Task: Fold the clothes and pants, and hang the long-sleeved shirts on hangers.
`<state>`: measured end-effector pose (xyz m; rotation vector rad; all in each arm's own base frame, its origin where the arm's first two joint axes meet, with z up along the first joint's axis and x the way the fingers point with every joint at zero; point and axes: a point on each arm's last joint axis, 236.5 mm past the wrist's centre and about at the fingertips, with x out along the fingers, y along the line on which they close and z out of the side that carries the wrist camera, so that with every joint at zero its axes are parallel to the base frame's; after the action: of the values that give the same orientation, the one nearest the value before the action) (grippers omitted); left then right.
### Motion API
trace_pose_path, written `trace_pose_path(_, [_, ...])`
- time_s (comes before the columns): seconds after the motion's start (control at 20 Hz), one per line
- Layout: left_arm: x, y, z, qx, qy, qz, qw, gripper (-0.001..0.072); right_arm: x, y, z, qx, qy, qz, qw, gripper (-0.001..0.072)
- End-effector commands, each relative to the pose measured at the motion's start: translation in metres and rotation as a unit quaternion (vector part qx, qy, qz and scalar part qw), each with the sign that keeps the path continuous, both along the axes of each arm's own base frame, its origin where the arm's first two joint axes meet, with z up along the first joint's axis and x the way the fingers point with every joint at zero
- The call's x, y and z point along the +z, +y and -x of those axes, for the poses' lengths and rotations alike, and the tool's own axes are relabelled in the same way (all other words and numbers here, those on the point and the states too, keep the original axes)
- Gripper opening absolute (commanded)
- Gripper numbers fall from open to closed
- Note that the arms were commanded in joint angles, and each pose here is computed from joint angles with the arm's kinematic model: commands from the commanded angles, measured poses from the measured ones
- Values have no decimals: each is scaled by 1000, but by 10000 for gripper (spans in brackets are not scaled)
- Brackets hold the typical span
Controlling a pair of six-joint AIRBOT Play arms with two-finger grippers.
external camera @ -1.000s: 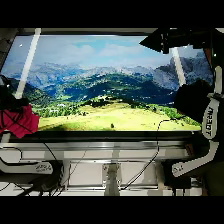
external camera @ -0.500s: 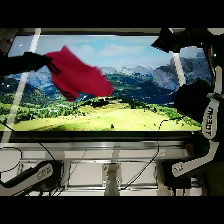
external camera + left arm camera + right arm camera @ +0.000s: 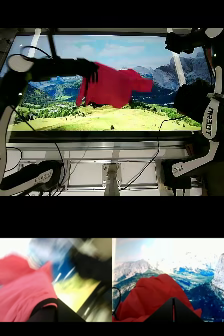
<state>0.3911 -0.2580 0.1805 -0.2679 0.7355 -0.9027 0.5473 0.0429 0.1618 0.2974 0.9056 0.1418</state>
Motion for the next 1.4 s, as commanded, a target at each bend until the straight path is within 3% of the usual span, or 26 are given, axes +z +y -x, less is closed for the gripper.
trace_pose_path(0.0, [-122,54,3,45,96,-258,960,13,-4,-6,3,-6,10,12,1000,8])
trace_pose_path(0.1, [-167,102,16,54,153,-378,911,14,-3,-4,2,-6,9,6,1000,8])
trace_pose_path(0.2, [-186,112,35,30,201,-410,889,16,0,-4,-2,-11,-1,3,1000,17])
trace_pose_path(0.25, [-189,113,36,25,206,-413,887,55,3,-4,-6,-13,-11,1,1000,72])
trace_pose_path(0.3, [-189,108,37,22,205,-406,890,235,5,-4,-8,-14,-17,-2,1000,203])
trace_pose_path(0.35, [-186,103,38,17,203,-396,895,307,5,-3,-8,-14,-18,-3,1000,353])
trace_pose_path(0.4, [-179,95,42,11,204,-380,902,307,4,-4,-8,-14,-17,-2,1000,418])
trace_pose_path(0.5, [-149,83,47,7,177,-345,922,308,3,-4,-9,-15,-17,-2,1000,418])
trace_pose_path(0.75, [-33,85,49,67,25,-265,962,304,-27,-3,-12,-15,11,-6,1000,402])
trace_pose_path(0.8, [-20,93,46,87,8,-259,962,228,-37,-1,-11,-12,27,-9,1000,306])
trace_pose_path(0.85, [-13,102,44,102,1,-255,961,40,-48,0,-8,-9,45,-8,999,53])
trace_pose_path(0.9, [-12,111,41,115,3,-256,960,16,-57,0,-6,-4,58,-6,998,9])
trace_pose_path(1.05, [-33,142,25,156,25,-259,953,15,-82,-2,6,19,95,8,995,4])
trace_pose_path(1.15, [-67,159,28,176,74,-239,952,14,-104,3,23,32,135,-22,990,3])
trace_pose_path(1.35, [-122,148,54,149,180,-86,969,14,-144,15,56,55,200,-112,972,3])
